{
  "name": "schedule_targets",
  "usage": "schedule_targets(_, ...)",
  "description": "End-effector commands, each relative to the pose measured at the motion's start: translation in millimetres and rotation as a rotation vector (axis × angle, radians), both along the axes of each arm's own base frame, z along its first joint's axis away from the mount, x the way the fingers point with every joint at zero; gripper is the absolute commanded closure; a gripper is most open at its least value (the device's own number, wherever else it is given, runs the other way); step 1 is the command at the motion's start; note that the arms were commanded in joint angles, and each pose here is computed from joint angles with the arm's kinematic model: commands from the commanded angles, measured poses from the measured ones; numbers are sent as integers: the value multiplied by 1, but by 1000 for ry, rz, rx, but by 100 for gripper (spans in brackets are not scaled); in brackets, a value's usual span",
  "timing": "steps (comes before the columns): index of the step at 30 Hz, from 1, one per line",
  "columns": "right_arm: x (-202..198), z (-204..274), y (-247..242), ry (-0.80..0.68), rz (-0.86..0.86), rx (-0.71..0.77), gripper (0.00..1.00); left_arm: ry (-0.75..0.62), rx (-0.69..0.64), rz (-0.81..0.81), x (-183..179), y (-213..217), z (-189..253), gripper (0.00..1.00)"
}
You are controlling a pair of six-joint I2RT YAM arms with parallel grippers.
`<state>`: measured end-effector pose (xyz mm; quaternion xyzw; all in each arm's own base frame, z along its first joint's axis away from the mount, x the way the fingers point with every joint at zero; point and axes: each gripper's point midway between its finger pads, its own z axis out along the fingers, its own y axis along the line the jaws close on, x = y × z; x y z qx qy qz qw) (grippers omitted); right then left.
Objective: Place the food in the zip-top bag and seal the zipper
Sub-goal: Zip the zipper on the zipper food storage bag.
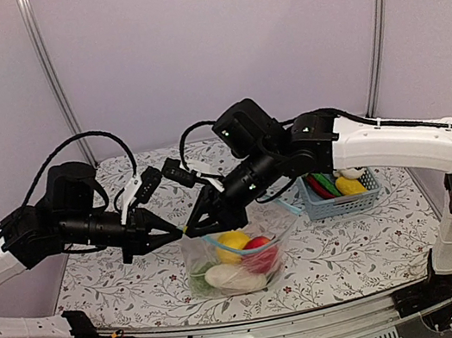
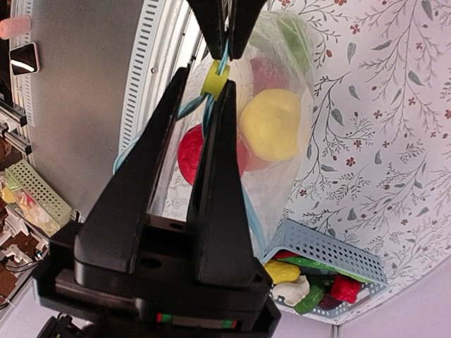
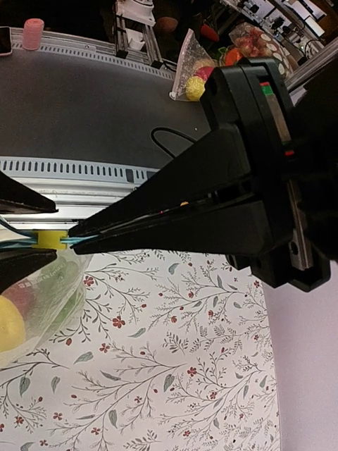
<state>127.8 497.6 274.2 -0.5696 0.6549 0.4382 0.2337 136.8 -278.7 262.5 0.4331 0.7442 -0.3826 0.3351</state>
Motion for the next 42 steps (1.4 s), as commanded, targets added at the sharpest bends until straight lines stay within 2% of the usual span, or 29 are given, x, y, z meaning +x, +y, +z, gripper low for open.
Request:
schedule_targets(1, -4, -4, 8, 19, 2, -7, 84, -27, -33, 36, 10, 1, 8, 100)
schedule_targets(12, 0, 0, 9, -10, -30, 5, 100, -34, -33, 45, 11, 3, 9, 100)
schedule_targets(20, 5, 6, -1, -52, -72, 18, 100, -59, -18, 113, 22, 10, 9, 100)
schedule_targets(42, 10, 1, -34, -140, -127, -83, 100, -70, -33, 201, 41, 22, 13, 100)
